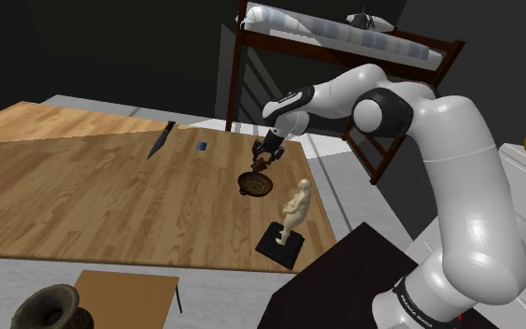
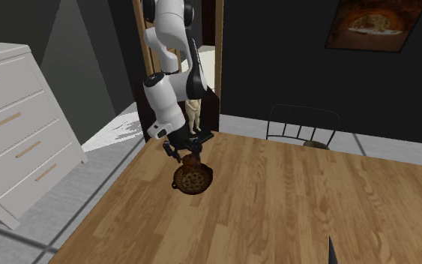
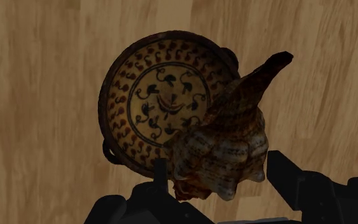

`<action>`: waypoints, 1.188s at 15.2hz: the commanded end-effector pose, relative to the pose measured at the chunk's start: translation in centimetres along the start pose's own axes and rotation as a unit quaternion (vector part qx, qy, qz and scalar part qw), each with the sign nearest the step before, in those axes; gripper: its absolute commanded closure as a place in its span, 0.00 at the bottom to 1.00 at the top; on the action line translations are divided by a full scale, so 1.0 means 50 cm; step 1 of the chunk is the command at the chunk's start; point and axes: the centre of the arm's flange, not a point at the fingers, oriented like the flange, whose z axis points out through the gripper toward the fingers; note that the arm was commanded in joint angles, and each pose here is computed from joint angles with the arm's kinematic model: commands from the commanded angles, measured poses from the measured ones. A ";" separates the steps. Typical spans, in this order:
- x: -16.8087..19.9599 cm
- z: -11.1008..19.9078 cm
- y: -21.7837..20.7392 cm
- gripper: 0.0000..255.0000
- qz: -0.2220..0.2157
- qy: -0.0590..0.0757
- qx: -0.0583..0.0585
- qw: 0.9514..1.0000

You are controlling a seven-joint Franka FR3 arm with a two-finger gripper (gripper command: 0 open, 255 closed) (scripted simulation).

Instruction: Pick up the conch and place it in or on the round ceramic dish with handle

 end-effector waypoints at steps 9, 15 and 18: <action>-0.002 0.104 0.027 1.00 0.000 0.000 0.000 1.000; -0.003 0.125 0.032 1.00 0.000 0.000 0.000 1.000; -0.003 0.125 0.032 1.00 0.000 0.000 0.000 1.000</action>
